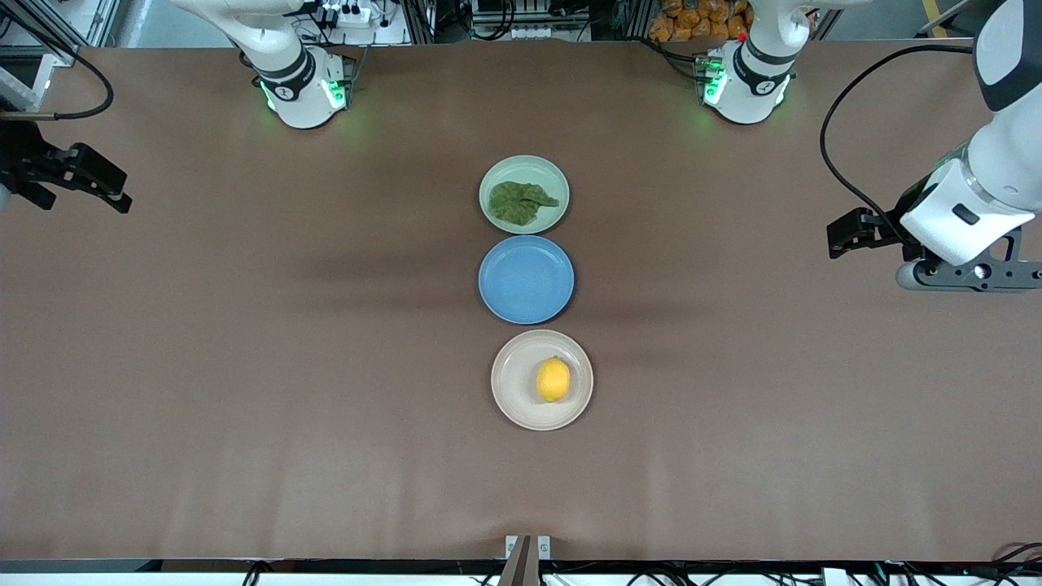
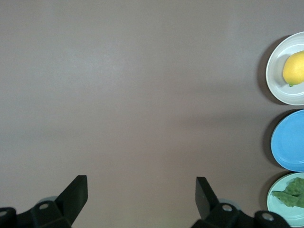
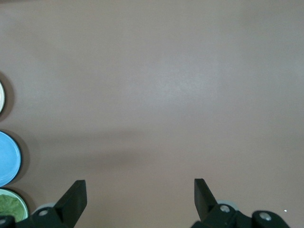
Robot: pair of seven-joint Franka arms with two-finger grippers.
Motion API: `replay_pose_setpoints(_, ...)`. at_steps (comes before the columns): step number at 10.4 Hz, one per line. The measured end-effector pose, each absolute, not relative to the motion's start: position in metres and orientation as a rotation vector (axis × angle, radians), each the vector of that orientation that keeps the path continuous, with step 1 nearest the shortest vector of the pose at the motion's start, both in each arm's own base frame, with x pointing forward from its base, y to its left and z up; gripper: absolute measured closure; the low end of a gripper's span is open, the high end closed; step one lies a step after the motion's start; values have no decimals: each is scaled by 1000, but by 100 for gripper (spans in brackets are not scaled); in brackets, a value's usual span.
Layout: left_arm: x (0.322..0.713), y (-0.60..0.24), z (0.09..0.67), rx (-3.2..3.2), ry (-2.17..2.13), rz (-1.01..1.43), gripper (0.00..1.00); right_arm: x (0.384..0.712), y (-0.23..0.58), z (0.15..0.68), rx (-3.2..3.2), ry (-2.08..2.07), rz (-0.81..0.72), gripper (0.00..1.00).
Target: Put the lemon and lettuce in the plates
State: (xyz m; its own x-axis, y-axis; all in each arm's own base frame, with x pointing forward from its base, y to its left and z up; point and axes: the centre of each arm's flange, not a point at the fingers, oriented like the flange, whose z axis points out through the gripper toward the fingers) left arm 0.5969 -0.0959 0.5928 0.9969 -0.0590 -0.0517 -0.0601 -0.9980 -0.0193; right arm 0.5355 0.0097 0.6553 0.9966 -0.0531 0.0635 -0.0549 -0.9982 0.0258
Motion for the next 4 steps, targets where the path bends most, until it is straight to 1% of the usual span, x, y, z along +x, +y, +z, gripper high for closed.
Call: replay_pose_setpoints(4,596,-97,592,-3117,39,91,0,535,10,655,3111,-82,97,0)
